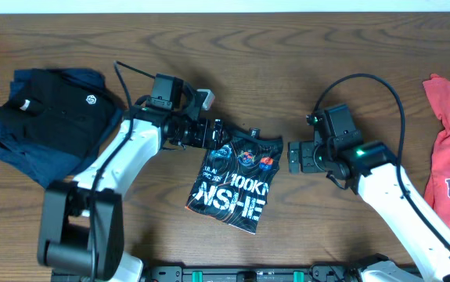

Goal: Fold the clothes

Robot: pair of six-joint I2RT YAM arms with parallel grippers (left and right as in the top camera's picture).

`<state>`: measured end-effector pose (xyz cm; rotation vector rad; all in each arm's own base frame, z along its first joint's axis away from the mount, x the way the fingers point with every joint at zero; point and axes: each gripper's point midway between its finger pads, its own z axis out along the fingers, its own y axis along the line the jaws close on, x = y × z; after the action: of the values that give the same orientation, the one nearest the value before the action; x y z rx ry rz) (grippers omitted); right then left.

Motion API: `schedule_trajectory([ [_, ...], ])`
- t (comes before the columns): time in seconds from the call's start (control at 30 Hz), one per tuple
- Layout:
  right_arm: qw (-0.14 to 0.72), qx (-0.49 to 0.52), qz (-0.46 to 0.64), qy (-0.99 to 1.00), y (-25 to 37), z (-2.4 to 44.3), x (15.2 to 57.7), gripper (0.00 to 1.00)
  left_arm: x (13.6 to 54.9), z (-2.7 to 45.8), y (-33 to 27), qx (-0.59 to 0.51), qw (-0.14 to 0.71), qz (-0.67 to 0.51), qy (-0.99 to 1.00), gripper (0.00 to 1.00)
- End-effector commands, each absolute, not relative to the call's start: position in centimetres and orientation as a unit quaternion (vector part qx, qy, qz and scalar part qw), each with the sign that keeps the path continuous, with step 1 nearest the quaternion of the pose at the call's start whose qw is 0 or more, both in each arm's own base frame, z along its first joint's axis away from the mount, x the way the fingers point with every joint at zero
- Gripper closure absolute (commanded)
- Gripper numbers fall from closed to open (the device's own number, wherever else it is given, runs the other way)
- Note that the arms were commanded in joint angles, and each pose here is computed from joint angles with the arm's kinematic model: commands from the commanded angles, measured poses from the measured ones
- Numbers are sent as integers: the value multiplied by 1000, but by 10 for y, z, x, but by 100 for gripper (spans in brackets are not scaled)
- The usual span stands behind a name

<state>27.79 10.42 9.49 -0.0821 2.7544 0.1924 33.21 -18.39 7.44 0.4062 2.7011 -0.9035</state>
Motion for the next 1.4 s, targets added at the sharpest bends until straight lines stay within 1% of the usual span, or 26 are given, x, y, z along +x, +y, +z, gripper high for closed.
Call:
schedule_trajectory([
  [0.0, 192, -37, 63, 979, 100, 101, 277, 1, 330, 57, -188, 154, 111, -328, 925, 2],
  [0.2, 171, -37, 56, 983, 97, 97, 267, 1, 336, 25, -185, 143, 91, -323, 931, 2],
  [0.3, 171, -37, 56, 983, 97, 97, 267, 1, 333, 12, -185, 135, 73, -322, 934, 2],
  [0.53, 172, -37, 57, 983, 97, 97, 268, 1, 308, -11, -192, 121, 8, -322, 939, 1],
  [0.67, 173, -37, 57, 983, 97, 97, 268, 1, 294, -24, -202, 134, -21, -318, 938, 5],
  [0.73, 172, -37, 57, 983, 97, 97, 268, 1, 291, -29, -206, 139, -26, -317, 938, 9],
  [0.77, 171, -37, 57, 983, 97, 97, 267, 1, 290, -31, -208, 142, -27, -317, 937, 12],
  [0.83, 170, -37, 56, 983, 97, 97, 267, 1, 289, -33, -209, 144, -28, -317, 937, 24],
  [0.9, 170, -37, 56, 983, 97, 97, 267, 1, 290, -35, -208, 144, -26, -312, 939, 44],
  [1.0, 170, -37, 56, 983, 97, 97, 267, 1, 292, -39, -202, 143, -22, -292, 945, 69],
  [1.07, 170, -37, 56, 983, 97, 97, 267, 1, 294, -43, -197, 143, -19, -274, 951, 85],
  [1.13, 171, -37, 56, 983, 97, 97, 267, 1, 297, -44, -194, 143, -14, -263, 954, 93],
  [1.23, 171, -36, 56, 983, 97, 97, 267, 1, 309, -41, -187, 139, -2, -245, 959, 94],
  [1.37, 170, -36, 54, 983, 96, 97, 266, 1, 336, -22, -175, 125, 27, -228, 965, 94],
])
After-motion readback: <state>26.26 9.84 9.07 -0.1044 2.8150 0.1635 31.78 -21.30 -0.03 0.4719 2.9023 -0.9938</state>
